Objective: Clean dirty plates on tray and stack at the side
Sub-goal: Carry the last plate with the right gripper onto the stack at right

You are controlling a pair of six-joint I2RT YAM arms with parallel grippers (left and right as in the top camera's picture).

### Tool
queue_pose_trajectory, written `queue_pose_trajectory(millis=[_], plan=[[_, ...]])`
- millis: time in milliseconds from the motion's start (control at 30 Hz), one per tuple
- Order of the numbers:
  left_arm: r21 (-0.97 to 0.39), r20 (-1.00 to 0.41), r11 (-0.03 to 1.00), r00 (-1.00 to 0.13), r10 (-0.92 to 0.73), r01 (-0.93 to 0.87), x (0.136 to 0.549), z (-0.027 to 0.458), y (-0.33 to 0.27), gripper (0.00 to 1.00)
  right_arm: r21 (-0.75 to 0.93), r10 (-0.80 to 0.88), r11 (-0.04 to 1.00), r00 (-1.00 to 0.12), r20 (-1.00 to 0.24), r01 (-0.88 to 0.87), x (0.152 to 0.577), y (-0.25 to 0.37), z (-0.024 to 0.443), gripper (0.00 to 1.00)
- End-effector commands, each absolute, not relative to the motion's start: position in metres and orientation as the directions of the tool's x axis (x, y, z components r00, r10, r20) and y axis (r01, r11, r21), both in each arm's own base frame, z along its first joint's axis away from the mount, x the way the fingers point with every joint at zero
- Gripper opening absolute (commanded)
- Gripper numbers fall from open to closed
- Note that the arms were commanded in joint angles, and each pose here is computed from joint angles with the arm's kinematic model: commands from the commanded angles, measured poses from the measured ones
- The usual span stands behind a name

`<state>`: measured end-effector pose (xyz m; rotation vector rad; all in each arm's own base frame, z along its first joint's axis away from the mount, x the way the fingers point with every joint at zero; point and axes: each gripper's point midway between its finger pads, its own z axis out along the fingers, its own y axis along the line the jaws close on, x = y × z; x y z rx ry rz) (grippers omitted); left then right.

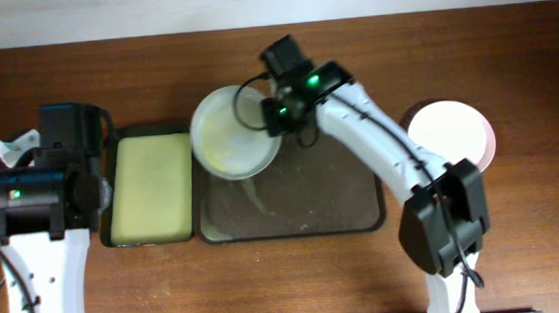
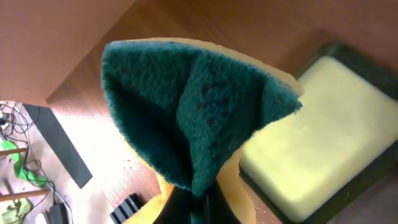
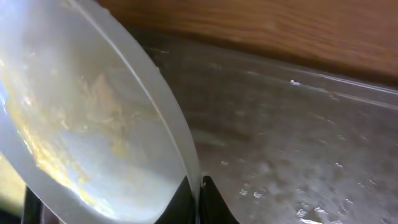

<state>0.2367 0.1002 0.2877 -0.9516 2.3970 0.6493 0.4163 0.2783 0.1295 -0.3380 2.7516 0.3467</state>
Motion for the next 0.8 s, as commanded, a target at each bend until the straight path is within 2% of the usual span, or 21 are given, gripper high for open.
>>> queue_pose_trajectory(millis=[0, 133, 200, 233, 267, 333, 400, 433, 600, 700, 767], plan=[[0.227, -0.585, 0.642, -0.629, -0.511, -0.732, 0.243, 0.273, 0.099, 0.0, 0.012, -0.287, 0.936, -0.784, -0.55, -0.351, 0.409, 0.329, 0.156, 0.04], [0.225, -0.529, 0.666, -0.663, -0.53, -0.711, 0.242, 0.25, 0.091, 0.0, -0.1, -0.308, 0.926, -0.576, -0.758, -0.364, 0.391, 0.403, 0.191, 0.04], [0.237, -0.506, 0.679, -0.685, -0.524, -0.694, 0.238, 0.248, 0.09, 0.0, -0.274, -0.437, 0.877, -0.417, -0.797, -0.395, 0.392, 0.425, 0.201, 0.04], [0.242, -0.506, 0.678, -0.686, -0.523, -0.694, 0.237, 0.248, 0.09, 0.0, -0.456, -0.557, 0.82, -0.302, -0.774, -0.344, 0.398, 0.425, 0.215, 0.04], [0.244, -0.512, 0.674, -0.683, -0.52, -0.697, 0.237, 0.249, 0.091, 0.0, -0.556, -0.621, 0.779, -0.243, -0.745, -0.289, 0.403, 0.424, 0.225, 0.04], [0.212, -0.563, 0.648, -0.633, -0.531, -0.732, 0.236, 0.26, 0.1, 0.0, -0.714, -0.733, 0.68, -0.138, -0.666, -0.167, 0.414, 0.419, 0.264, 0.04], [0.159, -0.597, 0.63, -0.582, -0.552, -0.76, 0.235, 0.268, 0.105, 0.0, -0.75, -0.764, 0.645, -0.095, -0.639, -0.144, 0.415, 0.424, 0.277, 0.04], [0.123, -0.61, 0.631, -0.56, -0.561, -0.766, 0.234, 0.273, 0.105, 0.0, -0.765, -0.778, 0.627, -0.081, -0.623, -0.148, 0.413, 0.427, 0.279, 0.04], [0.116, -0.615, 0.631, -0.554, -0.561, -0.767, 0.234, 0.274, 0.105, 0.0, -0.751, -0.766, 0.642, -0.09, -0.636, -0.153, 0.416, 0.424, 0.276, 0.05], [0.111, -0.615, 0.633, -0.553, -0.562, -0.766, 0.235, 0.274, 0.104, 0.0, -0.612, -0.62, 0.782, -0.239, -0.747, -0.119, 0.436, 0.389, 0.251, 0.04], [0.082, -0.589, 0.718, -0.615, -0.525, -0.691, 0.249, 0.27, 0.092, 0.0, -0.459, -0.536, 0.844, -0.382, -0.753, -0.278, 0.436, 0.374, 0.215, 0.04]])
